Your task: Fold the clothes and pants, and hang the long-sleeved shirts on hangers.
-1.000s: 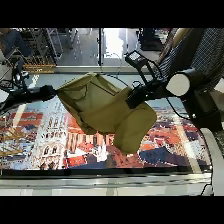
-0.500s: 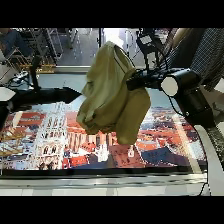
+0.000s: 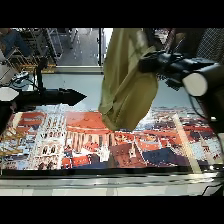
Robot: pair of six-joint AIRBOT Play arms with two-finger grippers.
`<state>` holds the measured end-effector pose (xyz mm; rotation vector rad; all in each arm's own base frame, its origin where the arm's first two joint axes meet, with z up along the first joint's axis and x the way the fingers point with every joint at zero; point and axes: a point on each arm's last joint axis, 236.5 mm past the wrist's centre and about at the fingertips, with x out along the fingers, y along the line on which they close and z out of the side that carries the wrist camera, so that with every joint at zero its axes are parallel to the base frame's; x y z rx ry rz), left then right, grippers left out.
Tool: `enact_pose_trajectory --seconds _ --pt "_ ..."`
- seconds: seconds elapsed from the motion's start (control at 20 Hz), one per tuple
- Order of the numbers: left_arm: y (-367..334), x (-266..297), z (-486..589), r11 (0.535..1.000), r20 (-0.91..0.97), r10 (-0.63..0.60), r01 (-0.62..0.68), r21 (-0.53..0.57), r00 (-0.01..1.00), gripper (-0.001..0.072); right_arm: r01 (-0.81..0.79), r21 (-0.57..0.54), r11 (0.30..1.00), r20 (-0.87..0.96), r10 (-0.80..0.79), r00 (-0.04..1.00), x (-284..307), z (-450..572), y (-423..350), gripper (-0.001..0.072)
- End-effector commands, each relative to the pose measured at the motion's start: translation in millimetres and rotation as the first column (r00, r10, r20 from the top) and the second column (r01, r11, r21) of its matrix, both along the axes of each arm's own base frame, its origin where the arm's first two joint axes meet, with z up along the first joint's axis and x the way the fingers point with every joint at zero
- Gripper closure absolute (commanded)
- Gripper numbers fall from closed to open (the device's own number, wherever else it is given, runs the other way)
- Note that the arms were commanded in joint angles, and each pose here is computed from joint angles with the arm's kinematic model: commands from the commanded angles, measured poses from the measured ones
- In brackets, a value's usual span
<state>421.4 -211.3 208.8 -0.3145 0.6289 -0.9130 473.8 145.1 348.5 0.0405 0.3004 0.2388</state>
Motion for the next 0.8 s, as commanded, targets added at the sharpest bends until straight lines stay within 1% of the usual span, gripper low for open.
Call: enact_pose_trajectory --seconds 0.0,0.05,0.1,0.15,0.2,0.25,0.3,0.35,0.45,0.55,0.6,0.7,0.75 --pt "-5 -16 -8 0.997 -0.034 -0.069 0.07 0.021 0.997 0.005 0.265 0.195 0.944 0.002 -0.27 0.963 -11 32 -90 0.0698" --pt "-5 -20 -10 0.996 -0.042 -0.082 0.083 0.031 0.996 0.0051 0.369 0.208 0.906 -0.035 -0.371 0.928 -21 30 -128 0.0698" --pt "-4 -21 -14 0.995 -0.047 -0.087 0.089 0.047 0.995 0.0051 0.491 0.172 0.854 -0.094 -0.482 0.871 -39 23 -171 0.0698" --pt "-2 -21 -17 0.994 -0.047 -0.085 0.088 0.065 0.995 0.005 0.619 0.088 0.781 -0.157 -0.603 0.782 -66 12 -217 0.0698" --pt "0 -20 -20 0.993 -0.048 -0.083 0.086 0.08 0.995 0.005 0.724 -0.015 0.689 -0.198 -0.712 0.673 -99 4 -260 0.0698" --pt "0 -20 -22 0.993 -0.049 -0.082 0.086 0.084 0.995 0.0051 0.806 -0.123 0.578 -0.212 -0.809 0.548 -139 3 -301 0.0698" --pt "1 -20 -23 0.993 -0.05 -0.082 0.086 0.087 0.995 0.0051 0.861 -0.186 0.473 -0.207 -0.876 0.436 -174 9 -334 0.0698" --pt "1 -19 -23 0.992 -0.051 -0.081 0.086 0.089 0.995 0.0051 0.907 -0.213 0.364 -0.199 -0.925 0.325 -210 17 -363 0.0698" --pt "1 -19 -24 0.992 -0.053 -0.081 0.086 0.091 0.995 0.005 0.973 -0.159 0.169 -0.163 -0.976 0.143 -269 43 -406 0.0698" --pt "3 -19 -27 0.991 -0.054 -0.08 0.086 0.105 0.995 0.005 0.995 -0.097 -0.004 -0.089 -0.996 -0.013 -321 70 -438 0.0698" --pt "5 -19 -30 0.989 -0.055 -0.079 0.085 0.119 0.995 0.0051 0.994 -0.077 -0.077 -0.061 -0.995 -0.082 -343 78 -452 0.0698" --pt "6 -18 -31 0.988 -0.055 -0.075 0.082 0.128 0.996 0.0051 0.98 -0.051 -0.193 -0.029 -0.98 -0.195 -381 85 -480 0.0698" --pt "6 -18 -31 0.988 -0.055 -0.075 0.082 0.128 0.996 0.0051 0.978 -0.027 -0.209 -0.004 -0.978 -0.209 -390 90 -495 0.0698"
